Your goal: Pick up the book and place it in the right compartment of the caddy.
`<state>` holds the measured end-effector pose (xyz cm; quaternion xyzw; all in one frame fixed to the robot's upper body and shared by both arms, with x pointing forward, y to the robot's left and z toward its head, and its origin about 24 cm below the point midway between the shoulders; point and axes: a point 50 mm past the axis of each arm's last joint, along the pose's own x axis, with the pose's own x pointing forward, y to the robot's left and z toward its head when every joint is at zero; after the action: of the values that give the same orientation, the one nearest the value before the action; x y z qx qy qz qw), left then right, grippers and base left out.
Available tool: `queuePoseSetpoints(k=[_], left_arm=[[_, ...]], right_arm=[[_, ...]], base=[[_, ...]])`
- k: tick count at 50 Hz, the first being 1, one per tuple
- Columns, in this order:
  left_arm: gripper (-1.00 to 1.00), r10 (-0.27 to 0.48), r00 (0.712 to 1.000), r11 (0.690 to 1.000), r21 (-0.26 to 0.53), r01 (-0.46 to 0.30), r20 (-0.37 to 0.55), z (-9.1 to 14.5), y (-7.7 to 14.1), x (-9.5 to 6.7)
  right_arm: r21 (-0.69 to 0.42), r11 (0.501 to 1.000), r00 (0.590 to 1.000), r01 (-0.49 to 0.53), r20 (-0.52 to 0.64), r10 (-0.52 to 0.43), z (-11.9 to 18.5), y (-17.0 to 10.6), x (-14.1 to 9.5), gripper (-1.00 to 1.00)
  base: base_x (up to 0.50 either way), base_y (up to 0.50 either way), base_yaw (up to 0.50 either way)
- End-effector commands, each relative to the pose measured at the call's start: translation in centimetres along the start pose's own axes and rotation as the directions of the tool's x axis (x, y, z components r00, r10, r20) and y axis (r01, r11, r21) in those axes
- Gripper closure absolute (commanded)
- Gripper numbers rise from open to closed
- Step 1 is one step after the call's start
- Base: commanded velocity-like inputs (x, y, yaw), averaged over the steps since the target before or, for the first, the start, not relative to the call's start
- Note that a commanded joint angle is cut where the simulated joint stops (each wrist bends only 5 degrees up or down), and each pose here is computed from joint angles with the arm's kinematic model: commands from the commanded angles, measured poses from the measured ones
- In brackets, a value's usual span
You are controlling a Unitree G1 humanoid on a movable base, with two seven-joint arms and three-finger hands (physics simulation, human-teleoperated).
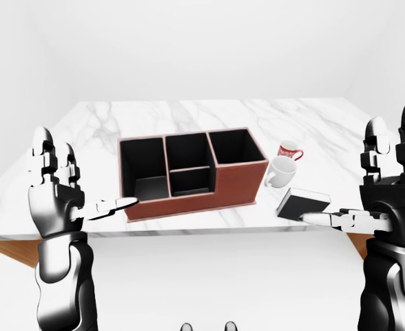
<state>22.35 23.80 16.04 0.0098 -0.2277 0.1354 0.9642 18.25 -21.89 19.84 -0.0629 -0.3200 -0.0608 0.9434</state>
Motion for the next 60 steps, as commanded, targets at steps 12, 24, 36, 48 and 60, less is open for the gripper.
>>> queuePoseSetpoints(k=[12,24,36,48,60], left_arm=[[-1.0,0.006,1.0,1.0,0.003,-0.006,-0.01,-0.3,-0.1,0.0],[-1.0,0.005,1.0,1.0,0.003,-0.005,-0.012,-0.3,-0.1,0.0],[-1.0,0.005,1.0,1.0,0.003,-0.005,-0.01,-0.3,-0.1,0.0],[-1.0,0.003,1.0,1.0,0.009,-0.003,-0.012,-0.3,-0.2,0.0],[-1.0,0.003,1.0,1.0,0.008,-0.003,-0.001,0.0,-0.2,-0.1]], right_arm=[[0.008,1.0,1.0,0.002,-0.026,-0.002,-0.6,0.1,-0.1,-1.0],[0.008,1.0,1.0,-0.001,-0.028,0.001,-0.6,0.2,-0.1,-1.0],[0.003,1.0,1.0,-0.002,-0.025,0.002,-0.5,0.1,-0.1,-1.0],[-0.244,0.946,0.977,-0.213,-0.069,0.203,0.2,1.5,-0.2,-1.0],[-0.386,0.824,0.903,-0.415,-0.285,0.321,-1.3,2.1,-1.6,-1.0]], base=[[0.25,0.0,0.0],[0.25,0.0,0.0],[0.25,0.0,0.0],[0.08,0.0,0.0],[0.0,0.0,0.0]])
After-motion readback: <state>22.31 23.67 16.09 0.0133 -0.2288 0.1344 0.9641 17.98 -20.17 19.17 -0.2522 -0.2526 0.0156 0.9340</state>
